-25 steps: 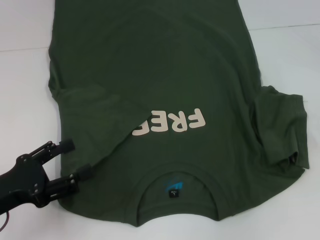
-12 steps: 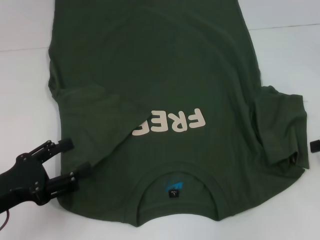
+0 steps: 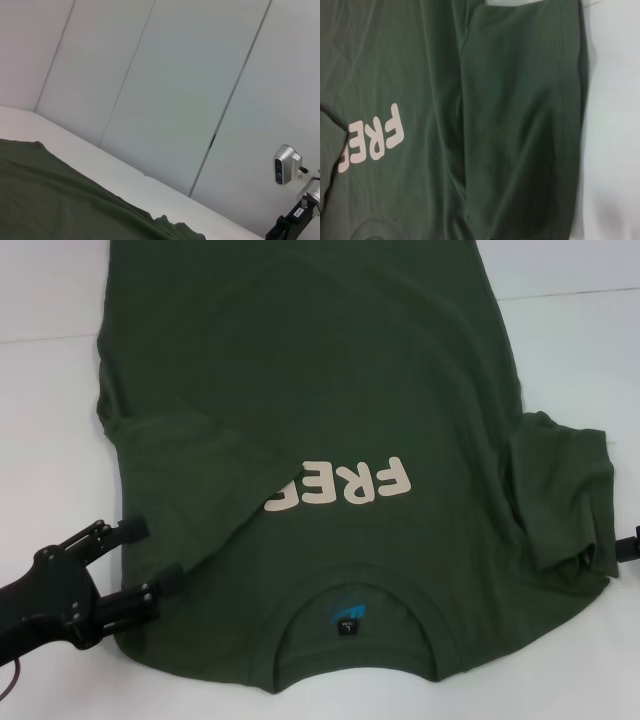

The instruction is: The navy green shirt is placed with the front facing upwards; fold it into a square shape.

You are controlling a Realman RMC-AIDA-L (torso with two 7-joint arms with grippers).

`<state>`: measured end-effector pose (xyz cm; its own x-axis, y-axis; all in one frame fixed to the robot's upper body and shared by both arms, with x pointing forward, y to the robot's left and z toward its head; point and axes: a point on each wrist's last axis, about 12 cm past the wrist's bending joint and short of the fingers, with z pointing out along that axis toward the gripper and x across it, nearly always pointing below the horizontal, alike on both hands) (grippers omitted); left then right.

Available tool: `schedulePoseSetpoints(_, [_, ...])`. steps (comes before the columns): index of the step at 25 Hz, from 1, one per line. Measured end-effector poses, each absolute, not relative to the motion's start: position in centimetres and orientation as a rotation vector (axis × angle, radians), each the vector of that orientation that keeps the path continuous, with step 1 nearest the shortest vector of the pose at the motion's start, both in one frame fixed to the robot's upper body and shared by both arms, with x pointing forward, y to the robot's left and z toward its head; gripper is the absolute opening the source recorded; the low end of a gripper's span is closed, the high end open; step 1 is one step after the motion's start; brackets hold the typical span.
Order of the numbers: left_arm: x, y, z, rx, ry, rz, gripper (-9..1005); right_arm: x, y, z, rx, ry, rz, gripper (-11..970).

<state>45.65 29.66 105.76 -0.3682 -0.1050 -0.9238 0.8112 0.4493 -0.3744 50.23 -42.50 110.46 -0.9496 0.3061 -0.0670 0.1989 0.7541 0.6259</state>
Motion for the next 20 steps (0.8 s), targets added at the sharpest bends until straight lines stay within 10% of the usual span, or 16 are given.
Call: schedulePoseSetpoints(20, [45.68,29.63,105.76,0.623,1.666,-1.108,902,50.38,-41.98,109.75,0.421,2.777,0.981,730])
